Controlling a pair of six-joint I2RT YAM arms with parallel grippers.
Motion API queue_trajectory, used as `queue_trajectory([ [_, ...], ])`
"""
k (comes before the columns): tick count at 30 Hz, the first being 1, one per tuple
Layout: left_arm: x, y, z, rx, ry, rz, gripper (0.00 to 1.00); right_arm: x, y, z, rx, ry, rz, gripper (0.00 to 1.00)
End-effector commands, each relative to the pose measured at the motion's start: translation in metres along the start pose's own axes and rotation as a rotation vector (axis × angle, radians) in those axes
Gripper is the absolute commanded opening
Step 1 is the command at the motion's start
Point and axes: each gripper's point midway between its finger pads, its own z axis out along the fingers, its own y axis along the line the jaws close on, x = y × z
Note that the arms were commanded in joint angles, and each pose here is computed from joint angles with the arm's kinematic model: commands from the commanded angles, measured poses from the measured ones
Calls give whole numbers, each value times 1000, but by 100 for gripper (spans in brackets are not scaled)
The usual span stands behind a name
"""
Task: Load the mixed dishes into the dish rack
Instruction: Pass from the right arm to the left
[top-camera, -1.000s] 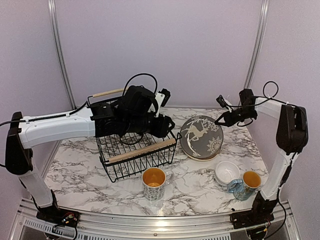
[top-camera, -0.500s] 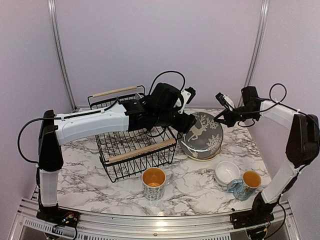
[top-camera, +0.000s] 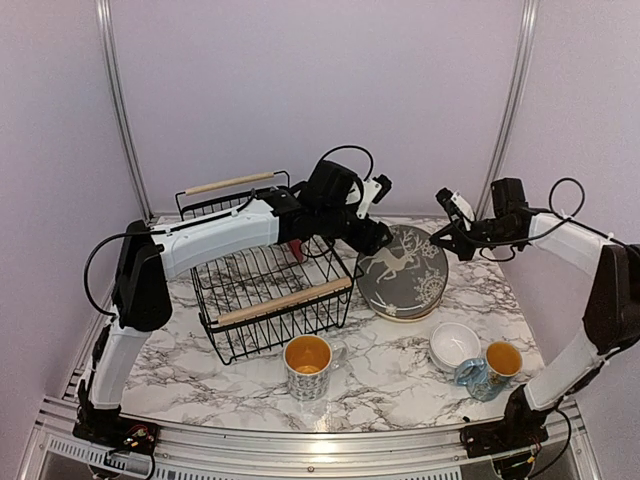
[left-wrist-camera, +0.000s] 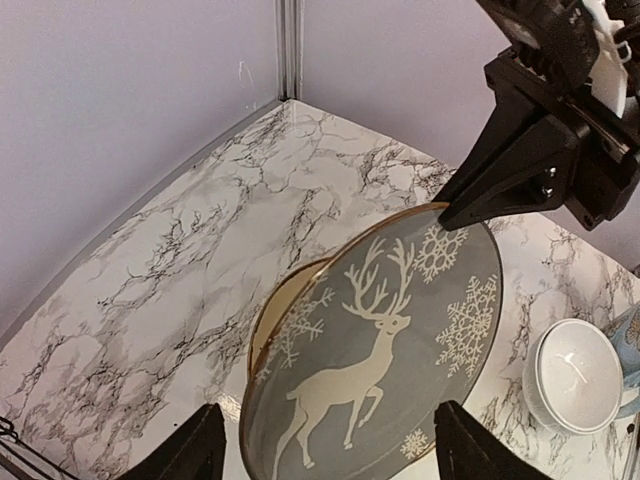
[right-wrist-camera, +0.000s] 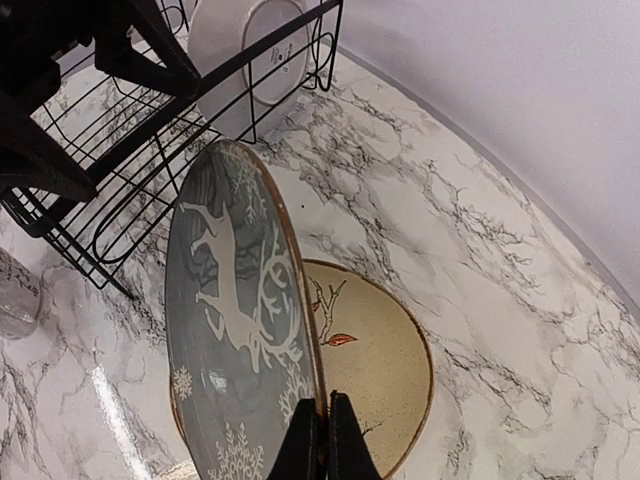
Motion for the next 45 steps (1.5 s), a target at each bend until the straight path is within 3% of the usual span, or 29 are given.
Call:
queue_trajectory([
  [1,3,-3,8,142,-1,-2,71,-15,18,-13,-6,-76,-129,0],
  [11,15,-3,39,185,-45,22,60,-17,34,-19,-46,-115,-151,0],
  [17,17,-10,43,245,-64,35,37,-18,36,-20,-53,-115,-160,0],
  [20,15,-12,42,266,-83,46,11,-18,35,-20,-54,-113,-161,0],
  [22,13,-12,41,273,-108,55,0,-19,35,-20,-59,-110,-157,0],
  [27,-8,-21,28,340,-198,77,0,-26,37,-25,-97,-59,-137,1],
  [33,-50,-39,-4,399,-320,102,0,-51,46,-50,-121,-25,-120,30],
  [40,-80,-59,-51,371,-386,182,0,-107,52,-95,-101,-117,-89,58],
  [45,-92,-66,-91,336,-436,236,0,-113,62,-110,-125,-115,-127,70],
])
